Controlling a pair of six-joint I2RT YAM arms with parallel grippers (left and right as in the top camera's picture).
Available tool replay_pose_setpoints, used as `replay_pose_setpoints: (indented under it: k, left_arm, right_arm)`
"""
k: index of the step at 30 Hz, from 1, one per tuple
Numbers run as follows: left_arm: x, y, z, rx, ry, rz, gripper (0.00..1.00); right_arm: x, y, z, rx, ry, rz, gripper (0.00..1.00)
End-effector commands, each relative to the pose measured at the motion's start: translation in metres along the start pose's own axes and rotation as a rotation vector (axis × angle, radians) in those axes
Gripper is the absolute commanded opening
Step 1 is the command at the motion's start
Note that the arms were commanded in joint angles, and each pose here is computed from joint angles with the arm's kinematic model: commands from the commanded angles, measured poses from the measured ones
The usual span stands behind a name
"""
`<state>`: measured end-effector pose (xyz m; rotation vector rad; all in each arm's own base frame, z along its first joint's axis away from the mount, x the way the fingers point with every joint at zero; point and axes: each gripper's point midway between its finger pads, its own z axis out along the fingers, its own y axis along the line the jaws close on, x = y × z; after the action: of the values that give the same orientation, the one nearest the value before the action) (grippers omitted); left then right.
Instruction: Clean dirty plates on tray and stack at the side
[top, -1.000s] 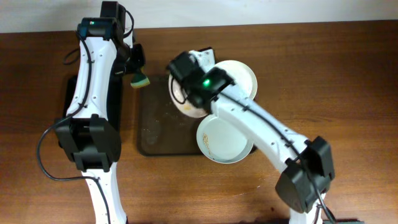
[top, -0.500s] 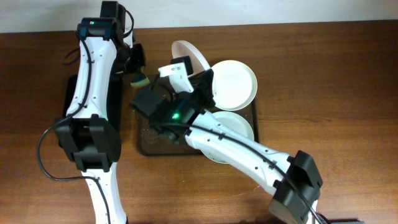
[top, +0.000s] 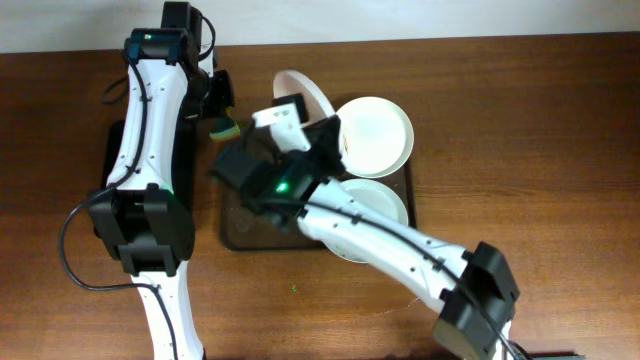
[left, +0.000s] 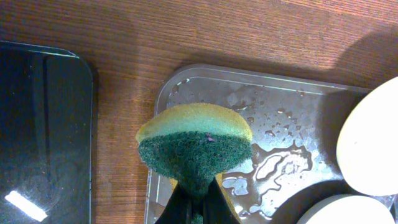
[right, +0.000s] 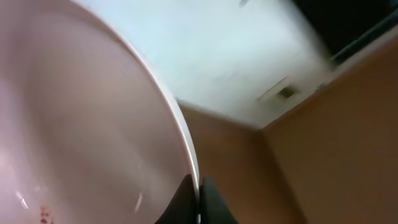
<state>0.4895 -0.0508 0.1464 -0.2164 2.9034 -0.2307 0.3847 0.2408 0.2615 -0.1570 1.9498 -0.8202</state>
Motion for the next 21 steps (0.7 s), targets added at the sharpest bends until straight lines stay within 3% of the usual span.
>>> replay_pose_setpoints:
  k: [1,4,7,10,15,21]
  left_arm:
    - [-0.004,-0.005,-0.007,0.022,-0.02,0.019,0.01]
    - [-0.004,-0.005,-0.007,0.022,-0.02,0.019,0.01]
    - [-0.003,-0.004,-0.007,0.021,-0.017,0.019,0.01]
    - [-0.003,-0.004,-0.007,0.021,-0.016,0.018,0.01]
    - [-0.003,-0.005,-0.007,0.021,-0.017,0.019,0.01]
    - [-0.003,-0.005,-0.007,0.022,-0.017,0.02,0.01]
  right_arm:
    - [0.055,0.044,0.033,-0.395,0.381,0.075,0.04]
    - [0.082,0.051,0.05,-0.668,0.635,0.152,0.04]
    - [0.085,0.035,0.069,-0.885,0.76,0.289,0.04]
    - [0.089,0.001,0.103,-0.957,0.816,0.444,0.04]
    - [0.148,-0.106,0.187,-0.746,0.93,0.719,0.04]
    - [0.257,-0.215,0.236,-0.339,1.068,0.837,0.04]
